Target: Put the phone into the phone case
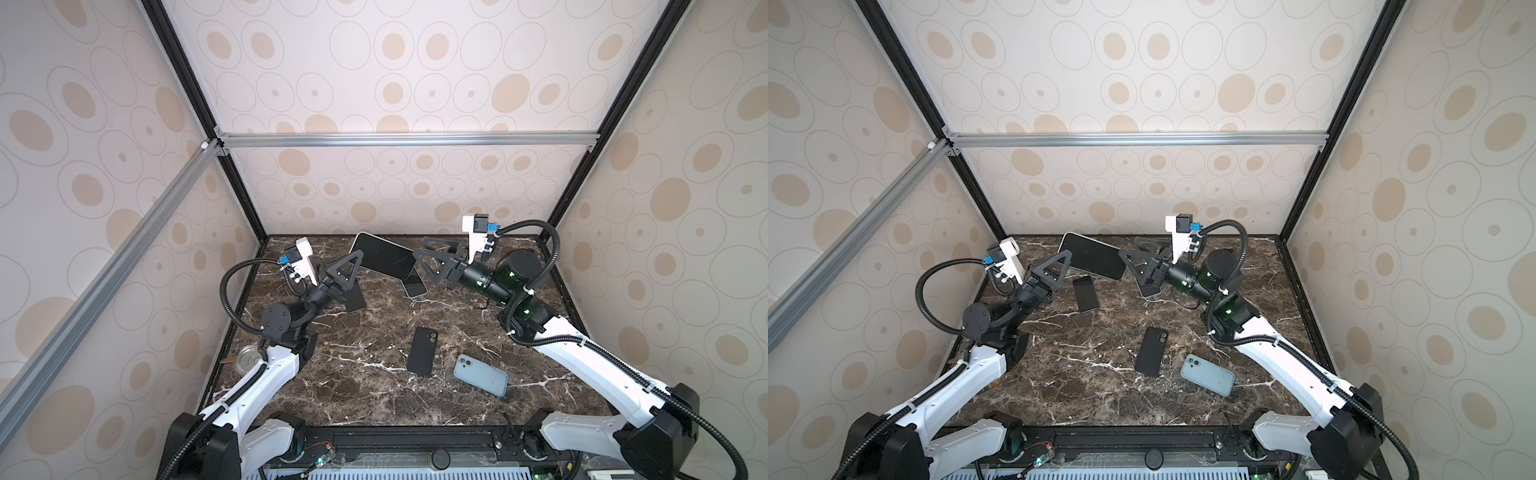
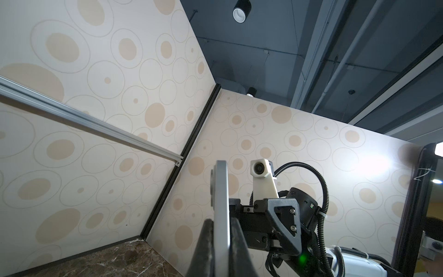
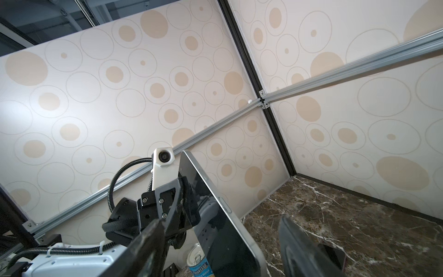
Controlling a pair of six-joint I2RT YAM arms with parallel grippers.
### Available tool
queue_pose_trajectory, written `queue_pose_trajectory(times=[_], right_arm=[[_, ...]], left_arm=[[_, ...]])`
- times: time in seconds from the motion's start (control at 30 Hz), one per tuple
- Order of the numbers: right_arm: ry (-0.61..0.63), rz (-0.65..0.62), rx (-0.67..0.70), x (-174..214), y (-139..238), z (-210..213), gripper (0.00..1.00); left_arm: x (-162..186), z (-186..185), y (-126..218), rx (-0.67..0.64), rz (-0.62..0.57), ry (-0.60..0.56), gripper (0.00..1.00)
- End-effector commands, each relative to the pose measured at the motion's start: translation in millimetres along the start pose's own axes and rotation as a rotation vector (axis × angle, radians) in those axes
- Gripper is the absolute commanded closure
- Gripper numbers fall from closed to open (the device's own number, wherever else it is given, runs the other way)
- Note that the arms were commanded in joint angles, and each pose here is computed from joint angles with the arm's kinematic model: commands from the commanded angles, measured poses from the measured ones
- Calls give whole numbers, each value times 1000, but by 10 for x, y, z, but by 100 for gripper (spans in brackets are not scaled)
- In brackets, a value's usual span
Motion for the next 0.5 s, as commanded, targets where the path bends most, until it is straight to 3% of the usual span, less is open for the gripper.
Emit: queue_pose_trajectory(times=[0.0,0.27,0.47], right_arm=[[-19,-3,-99,18,-50,53,27],[-42,53,-181,156,-170,64,33],[-54,76,-258,252,-255,116,45]], left_arm=[[-228,-272,37,136,-115,-47,100],[-256,-337,107,179,-166,-36,100],[-257,-342,164,179,-206,-22,100]])
Point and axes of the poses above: each gripper's point midway between its finger pads, its own y axis back along the fingers, its own z axis along the line the jaws close on, x = y × z, the point moved 10 cm from there along y, back along the fingers, and after that the axes turned 5 degrees about -y, right-handed, at the moved point
